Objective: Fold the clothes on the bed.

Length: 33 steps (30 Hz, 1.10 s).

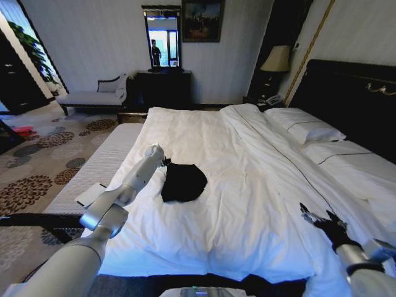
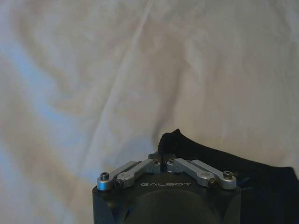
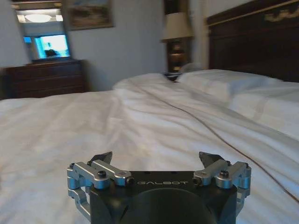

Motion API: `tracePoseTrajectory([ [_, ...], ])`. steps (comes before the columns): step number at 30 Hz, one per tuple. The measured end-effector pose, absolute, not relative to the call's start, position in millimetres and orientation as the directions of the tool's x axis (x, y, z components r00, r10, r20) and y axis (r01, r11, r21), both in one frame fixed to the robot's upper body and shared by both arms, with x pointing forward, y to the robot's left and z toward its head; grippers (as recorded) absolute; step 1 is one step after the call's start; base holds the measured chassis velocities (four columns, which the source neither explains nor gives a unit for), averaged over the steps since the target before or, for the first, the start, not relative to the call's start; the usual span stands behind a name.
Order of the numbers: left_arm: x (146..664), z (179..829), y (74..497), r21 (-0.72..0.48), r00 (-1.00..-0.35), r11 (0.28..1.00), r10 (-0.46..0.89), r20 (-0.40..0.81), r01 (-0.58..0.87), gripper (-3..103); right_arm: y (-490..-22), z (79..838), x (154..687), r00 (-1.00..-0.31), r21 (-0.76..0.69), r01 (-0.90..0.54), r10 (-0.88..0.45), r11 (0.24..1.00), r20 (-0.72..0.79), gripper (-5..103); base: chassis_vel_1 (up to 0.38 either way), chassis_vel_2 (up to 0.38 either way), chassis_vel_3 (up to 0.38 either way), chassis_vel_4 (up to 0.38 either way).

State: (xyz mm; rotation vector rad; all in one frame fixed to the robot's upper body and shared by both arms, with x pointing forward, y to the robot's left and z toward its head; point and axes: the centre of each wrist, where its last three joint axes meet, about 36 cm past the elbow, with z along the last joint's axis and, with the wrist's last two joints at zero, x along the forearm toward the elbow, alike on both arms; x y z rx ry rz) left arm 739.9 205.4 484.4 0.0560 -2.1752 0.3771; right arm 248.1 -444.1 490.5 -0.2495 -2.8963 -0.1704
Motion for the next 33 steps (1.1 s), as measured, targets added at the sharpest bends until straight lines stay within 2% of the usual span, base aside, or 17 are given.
tracePoseTrajectory([
  [1,739.9,484.4,205.4,-0.248,-0.594,0.952,0.097,0.798,-0.177,0,-444.1,490.5,248.1,-0.959,0.095,0.182,0.155,0.979,0.236,100,0.0,0.0,0.0,0.0],
  [4,737.8,485.7,208.1,-0.246,-0.6,0.954,0.097,0.794,-0.172,0,-441.8,518.7,291.2,-0.97,0.146,0.056,0.019,0.988,0.242,100,0.0,0.0,0.0,0.0],
  [5,737.8,485.7,208.1,-0.246,-0.6,0.954,0.097,0.794,-0.172,0,-441.8,518.7,291.2,-0.97,0.146,0.056,0.019,0.988,0.242,100,0.0,0.0,0.0,0.0],
  [9,732.5,489.0,202.9,-0.247,-0.611,0.957,0.104,0.785,-0.153,0,-439.5,548.5,353.7,-0.942,0.235,-0.109,-0.176,0.966,0.287,100,0.0,0.0,0.0,0.0],
  [11,731.7,489.5,201.2,-0.249,-0.613,0.957,0.108,0.783,-0.149,0,-441.6,554.1,364.8,-0.936,0.24,-0.126,-0.195,0.963,0.293,100,0.0,0.0,0.0,0.0],
  [15,725.6,488.7,192.7,-0.24,-0.613,0.961,0.108,0.783,-0.137,0,-442.5,554.1,432.0,-0.882,0.276,-0.195,-0.291,0.941,0.37,100,0.0,0.0,0.0,0.0],
  [17,725.4,488.7,192.3,-0.24,-0.613,0.961,0.108,0.783,-0.137,0,-441.9,552.9,438.5,-0.879,0.28,-0.198,-0.296,0.939,0.373,100,0.0,0.0,0.0,0.0],
  [19,723.2,489.8,187.4,-0.245,-0.614,0.96,0.114,0.781,-0.133,0,-430.4,534.2,480.8,-0.847,0.318,-0.22,-0.342,0.922,0.407,100,0.0,0.0,0.0,0.0],
  [22,721.5,490.0,185.7,-0.248,-0.614,0.96,0.118,0.78,-0.131,0,-422.6,529.4,502.9,-0.837,0.33,-0.238,-0.366,0.913,0.407,100,0.0,0.0,0.0,0.0],
  [25,717.8,487.9,182.5,-0.246,-0.612,0.962,0.122,0.781,-0.123,0,-385.6,510.0,555.0,-0.789,0.364,-0.308,-0.45,0.879,0.419,100,0.0,0.0,0.0,0.0],
  [33,716.1,483.6,166.2,-0.242,-0.599,0.966,0.141,0.789,-0.091,0,-314.5,488.1,605.1,-0.708,0.365,-0.418,-0.55,0.832,0.443,100,0.0,0.0,0.0,0.0],
])
